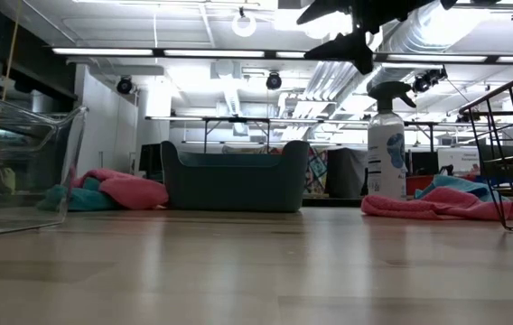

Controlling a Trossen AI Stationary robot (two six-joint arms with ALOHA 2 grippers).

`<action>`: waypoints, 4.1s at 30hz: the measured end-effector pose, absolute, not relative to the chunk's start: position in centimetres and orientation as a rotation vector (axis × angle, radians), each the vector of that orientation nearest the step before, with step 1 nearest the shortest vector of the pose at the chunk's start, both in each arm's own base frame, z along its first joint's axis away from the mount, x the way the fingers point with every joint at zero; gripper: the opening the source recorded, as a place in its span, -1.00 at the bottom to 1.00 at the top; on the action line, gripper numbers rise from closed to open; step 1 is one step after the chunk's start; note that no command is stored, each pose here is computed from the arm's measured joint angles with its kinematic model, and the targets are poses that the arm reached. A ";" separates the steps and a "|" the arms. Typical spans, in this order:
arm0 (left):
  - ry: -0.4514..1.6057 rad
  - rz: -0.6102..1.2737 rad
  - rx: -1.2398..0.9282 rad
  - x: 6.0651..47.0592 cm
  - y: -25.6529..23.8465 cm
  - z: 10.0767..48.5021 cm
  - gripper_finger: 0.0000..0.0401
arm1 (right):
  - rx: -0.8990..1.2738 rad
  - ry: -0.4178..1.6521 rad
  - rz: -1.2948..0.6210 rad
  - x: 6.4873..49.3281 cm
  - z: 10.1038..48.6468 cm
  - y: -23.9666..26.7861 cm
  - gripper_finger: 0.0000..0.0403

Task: Sort microfiber towel by color & place in baskets
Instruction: Put the orange microfiber towel into the wire basket

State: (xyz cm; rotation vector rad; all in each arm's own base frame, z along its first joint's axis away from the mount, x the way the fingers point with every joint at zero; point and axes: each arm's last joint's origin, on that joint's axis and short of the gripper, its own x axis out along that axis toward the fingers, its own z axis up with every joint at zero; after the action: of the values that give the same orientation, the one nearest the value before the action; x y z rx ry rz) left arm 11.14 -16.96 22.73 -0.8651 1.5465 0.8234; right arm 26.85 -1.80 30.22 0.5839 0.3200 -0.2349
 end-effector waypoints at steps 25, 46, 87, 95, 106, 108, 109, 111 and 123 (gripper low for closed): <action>1.185 0.676 -0.949 8.2 -11.3 34.7 -1.00 | 0.633 0.317 -0.164 26.9 30.4 -1.6 0.29; -0.015 0.453 -0.368 13.9 -5.2 51.0 -1.00 | 0.578 -0.135 0.090 27.7 35.8 -1.3 0.29; -0.226 0.286 -0.141 25.1 -0.7 51.9 -0.92 | -0.104 0.181 -0.291 38.1 44.3 -0.1 -0.96; 0.043 0.441 -0.215 20.6 0.0 50.3 -0.57 | -0.059 0.512 -0.376 31.7 44.5 -0.4 -0.99; 0.352 0.649 -0.207 20.0 0.5 46.7 -0.29 | 0.267 0.722 -0.200 21.7 46.1 5.0 -1.00; 0.341 0.647 -0.188 20.4 0.6 46.8 -0.29 | 0.387 0.716 -0.124 19.9 46.7 6.4 -1.00; 0.335 0.650 -0.177 20.5 0.8 46.8 -0.29 | 0.442 0.719 -0.098 19.1 46.9 7.2 -1.00; 0.317 0.658 -0.158 20.7 1.1 47.1 -0.29 | 0.534 0.757 -0.069 17.8 46.9 8.6 -1.00; 0.204 0.536 -0.167 21.7 2.2 48.3 -0.29 | 0.635 1.224 -0.353 14.8 36.4 15.3 -1.00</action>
State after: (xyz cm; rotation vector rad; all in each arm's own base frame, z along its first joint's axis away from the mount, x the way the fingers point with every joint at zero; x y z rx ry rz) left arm 21.66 2.18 48.34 -0.1668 0.2040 0.5360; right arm 14.77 15.33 36.43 0.6349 1.2242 -0.3527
